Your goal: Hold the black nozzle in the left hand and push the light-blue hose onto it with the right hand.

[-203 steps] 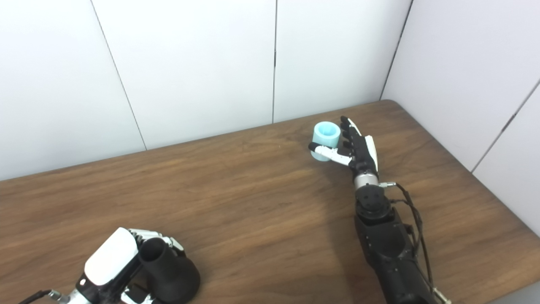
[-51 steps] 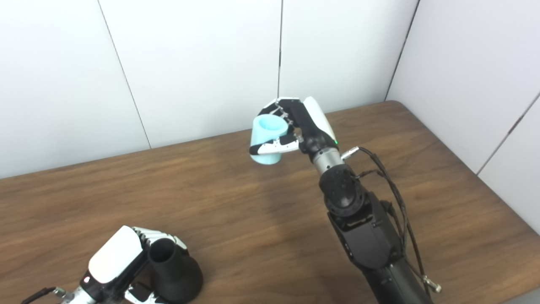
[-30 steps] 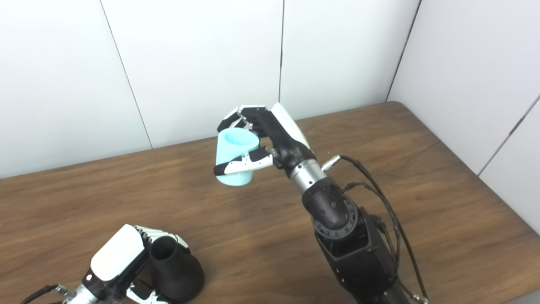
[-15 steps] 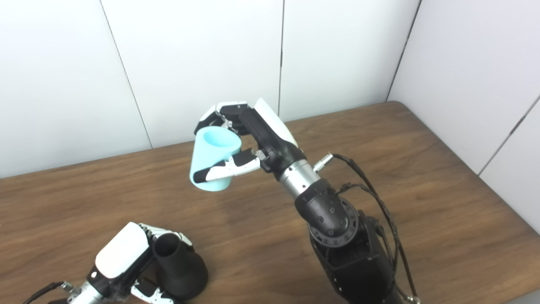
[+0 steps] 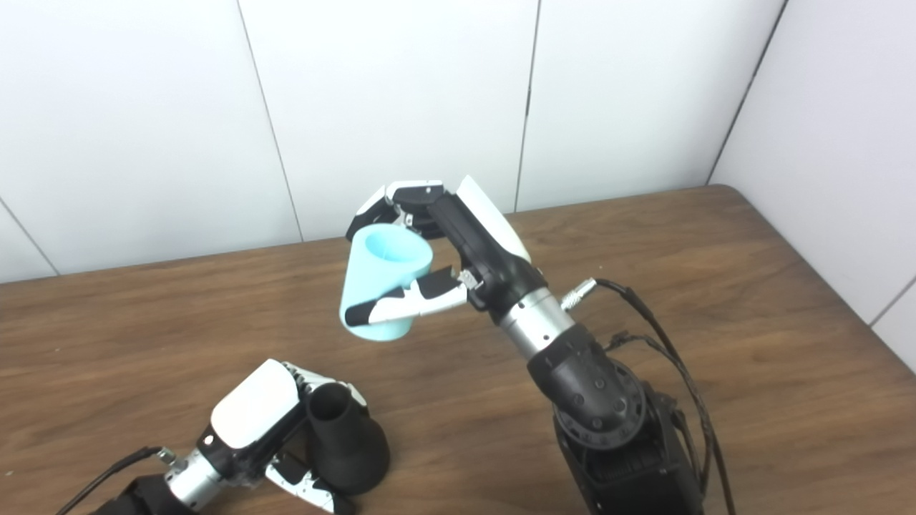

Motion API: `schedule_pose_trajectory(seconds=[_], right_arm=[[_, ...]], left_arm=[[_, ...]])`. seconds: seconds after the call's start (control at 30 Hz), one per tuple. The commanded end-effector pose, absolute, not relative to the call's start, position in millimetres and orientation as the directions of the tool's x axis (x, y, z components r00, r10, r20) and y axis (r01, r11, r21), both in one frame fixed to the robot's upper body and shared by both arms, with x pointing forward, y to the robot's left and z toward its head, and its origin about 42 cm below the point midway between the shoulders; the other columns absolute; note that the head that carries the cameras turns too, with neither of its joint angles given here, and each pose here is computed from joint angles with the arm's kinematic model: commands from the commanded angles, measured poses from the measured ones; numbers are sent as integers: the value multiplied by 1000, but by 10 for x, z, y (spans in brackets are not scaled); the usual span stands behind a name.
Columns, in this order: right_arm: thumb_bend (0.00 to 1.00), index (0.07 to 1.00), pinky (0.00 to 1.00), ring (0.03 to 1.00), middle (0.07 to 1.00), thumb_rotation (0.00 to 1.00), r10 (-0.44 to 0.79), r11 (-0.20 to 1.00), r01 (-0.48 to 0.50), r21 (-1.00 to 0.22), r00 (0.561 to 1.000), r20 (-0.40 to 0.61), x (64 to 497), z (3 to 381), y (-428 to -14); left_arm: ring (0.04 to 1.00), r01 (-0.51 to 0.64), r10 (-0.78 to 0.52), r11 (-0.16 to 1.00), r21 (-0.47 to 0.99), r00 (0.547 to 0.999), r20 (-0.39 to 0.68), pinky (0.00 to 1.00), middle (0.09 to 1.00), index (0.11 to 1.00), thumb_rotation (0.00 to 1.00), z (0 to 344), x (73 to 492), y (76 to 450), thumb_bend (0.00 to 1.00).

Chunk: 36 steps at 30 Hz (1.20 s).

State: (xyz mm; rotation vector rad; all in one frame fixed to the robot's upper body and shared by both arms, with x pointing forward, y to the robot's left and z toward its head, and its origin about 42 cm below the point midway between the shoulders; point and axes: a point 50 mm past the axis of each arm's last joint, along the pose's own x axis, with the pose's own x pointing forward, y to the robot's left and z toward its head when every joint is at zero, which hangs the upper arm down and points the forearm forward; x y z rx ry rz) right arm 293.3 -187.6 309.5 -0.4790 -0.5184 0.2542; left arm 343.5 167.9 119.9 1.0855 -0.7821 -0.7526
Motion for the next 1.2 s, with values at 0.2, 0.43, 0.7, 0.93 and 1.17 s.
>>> schedule_pose_trajectory(seconds=[0.2,0.43,0.7,0.93,1.17], right_arm=[[523,491,101,164,481,0,395,854,-131,-504,793,463,2844,3135,-1805],[521,505,82,140,470,0,402,858,-150,-492,792,460,2830,3085,-1796],[522,491,148,233,481,0,409,857,-168,-487,796,446,2822,3027,-1781],[521,504,81,132,473,0,415,852,-179,-493,804,426,2825,2970,-1737],[523,491,102,168,481,0,442,842,-200,-501,789,427,2835,2899,-1698]], left_arm=[[228,225,-837,249,942,539,93,157,472,482,0,903,3264,1614,525],[218,214,-842,242,946,531,95,150,470,483,0,912,3257,1583,525],[180,217,-839,243,945,536,93,123,471,482,0,924,3261,1574,526],[224,214,-839,244,946,536,95,157,473,482,0,930,3258,1559,525],[178,217,-841,238,947,534,89,125,471,482,0,933,3244,1531,526]])
